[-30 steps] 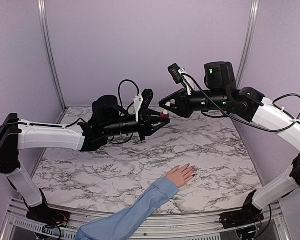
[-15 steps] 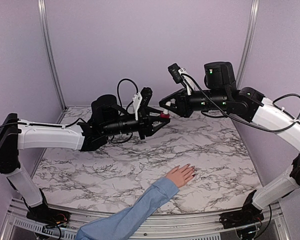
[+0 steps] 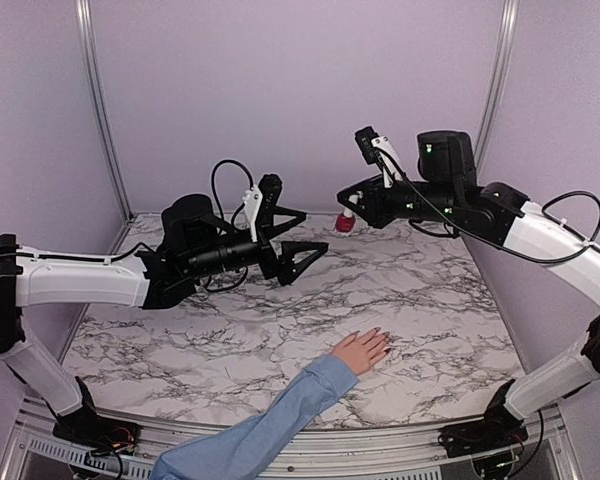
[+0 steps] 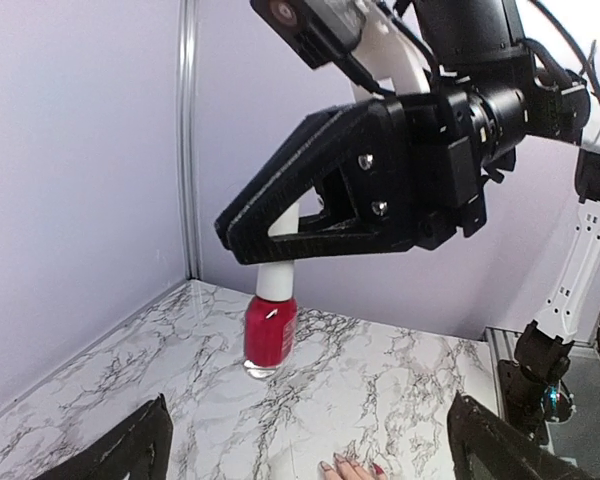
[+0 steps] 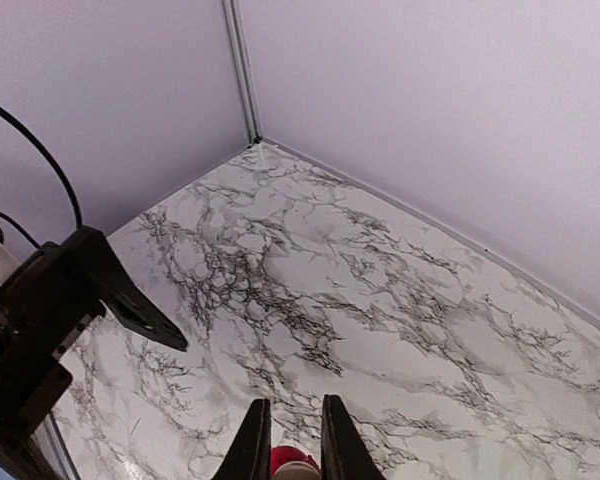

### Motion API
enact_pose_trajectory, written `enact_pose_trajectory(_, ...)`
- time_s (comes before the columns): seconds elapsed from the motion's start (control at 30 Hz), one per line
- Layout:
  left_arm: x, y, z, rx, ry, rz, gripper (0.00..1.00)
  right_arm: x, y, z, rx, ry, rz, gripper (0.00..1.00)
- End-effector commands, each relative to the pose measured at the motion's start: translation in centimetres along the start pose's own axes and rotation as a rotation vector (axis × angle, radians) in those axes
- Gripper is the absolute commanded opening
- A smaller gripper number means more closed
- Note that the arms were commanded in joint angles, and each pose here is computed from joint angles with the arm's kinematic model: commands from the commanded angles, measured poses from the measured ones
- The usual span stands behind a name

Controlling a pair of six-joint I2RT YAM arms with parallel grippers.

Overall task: Paint the nails
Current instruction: Set down the nail polish bottle at the center of the board.

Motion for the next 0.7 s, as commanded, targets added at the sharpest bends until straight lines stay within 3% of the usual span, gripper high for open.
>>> enact_pose_trajectory(0.0,2.0,-2.0,-1.8,-0.083,-0.062,-0.161,0.99,-3.8,0.0,2.0,-0.033,0.044,0.159,0.00)
enact_pose_trajectory(0.27,5.3,-4.9,-1.4,-0.140,-0.153,-0.406,0.99,-8.4,1.5,9.2,0.014,0.098,0.324,0.00)
enact_pose_trajectory(0.67,5.9,-5.9,-1.0,-0.145,-0.166,-0.455,0.99,-10.8,4.3,17.0,0.060,0.099,0.374,0.00)
Point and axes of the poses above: each gripper's point midway between its finger pads, its own y axis out along the fingers, its own x axis along the line the jaws close on, z = x × y, the point moved 5 cm from there along -y, back along the fingers, and after that the axes turned 7 degrees about -y, right-handed, at the moved point
